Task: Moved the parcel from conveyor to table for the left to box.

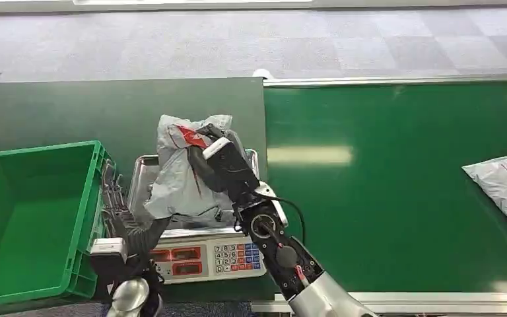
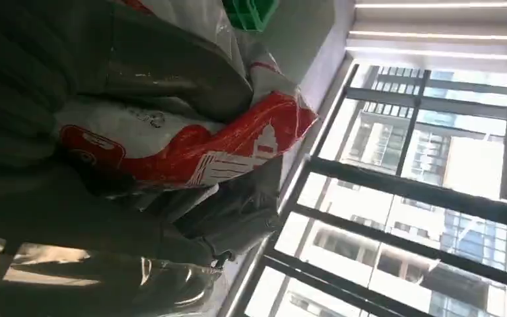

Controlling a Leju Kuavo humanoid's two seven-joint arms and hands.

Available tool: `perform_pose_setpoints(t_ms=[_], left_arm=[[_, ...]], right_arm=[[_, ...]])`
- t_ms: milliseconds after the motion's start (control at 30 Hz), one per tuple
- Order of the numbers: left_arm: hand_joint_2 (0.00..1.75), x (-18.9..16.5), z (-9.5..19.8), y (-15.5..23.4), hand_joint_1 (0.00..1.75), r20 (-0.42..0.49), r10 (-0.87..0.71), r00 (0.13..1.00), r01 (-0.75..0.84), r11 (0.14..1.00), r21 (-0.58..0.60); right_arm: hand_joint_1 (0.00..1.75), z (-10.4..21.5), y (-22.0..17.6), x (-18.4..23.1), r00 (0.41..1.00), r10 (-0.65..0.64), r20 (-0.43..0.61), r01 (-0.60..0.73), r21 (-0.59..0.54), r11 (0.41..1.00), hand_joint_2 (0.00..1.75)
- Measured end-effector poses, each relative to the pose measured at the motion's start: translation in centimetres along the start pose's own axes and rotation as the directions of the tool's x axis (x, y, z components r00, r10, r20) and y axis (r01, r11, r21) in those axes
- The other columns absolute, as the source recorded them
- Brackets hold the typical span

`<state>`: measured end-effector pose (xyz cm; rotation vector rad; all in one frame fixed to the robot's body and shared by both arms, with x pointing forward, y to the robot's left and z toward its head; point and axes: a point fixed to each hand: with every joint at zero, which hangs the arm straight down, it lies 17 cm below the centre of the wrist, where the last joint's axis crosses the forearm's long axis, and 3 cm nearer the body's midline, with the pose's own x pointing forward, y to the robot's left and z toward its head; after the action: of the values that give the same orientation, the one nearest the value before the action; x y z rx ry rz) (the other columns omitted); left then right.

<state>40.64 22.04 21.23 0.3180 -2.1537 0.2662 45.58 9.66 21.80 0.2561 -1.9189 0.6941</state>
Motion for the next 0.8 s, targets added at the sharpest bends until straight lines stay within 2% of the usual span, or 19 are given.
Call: perform_pose_setpoints(t_ms=[33,67,367,800], left_arm=[[1.75,0.1,0.0,0.7,0.00,0.003,-0.011,1.000,0.011,1.000,0.017],[1.75,0.3,-0.1,1.6,0.00,0.009,-0.023,1.000,0.022,0.999,0.039],[1.75,3.4,-0.6,6.4,0.00,0.080,-0.097,0.992,0.084,0.985,0.151],[1.75,4.5,-0.8,5.9,0.00,0.118,-0.087,0.989,0.075,0.991,0.107]], right_arm=[[0.42,0.1,0.1,-0.3,1.000,0.000,-0.009,0.000,-0.001,1.000,1.75],[0.00,0.2,0.3,-0.7,1.000,0.002,-0.018,-0.002,-0.002,1.000,1.75],[0.00,0.7,0.3,-2.4,0.998,0.040,-0.054,-0.041,-0.018,0.999,1.75],[0.00,0.8,-0.3,-2.6,0.984,0.171,-0.040,-0.173,-0.029,0.985,1.75]])
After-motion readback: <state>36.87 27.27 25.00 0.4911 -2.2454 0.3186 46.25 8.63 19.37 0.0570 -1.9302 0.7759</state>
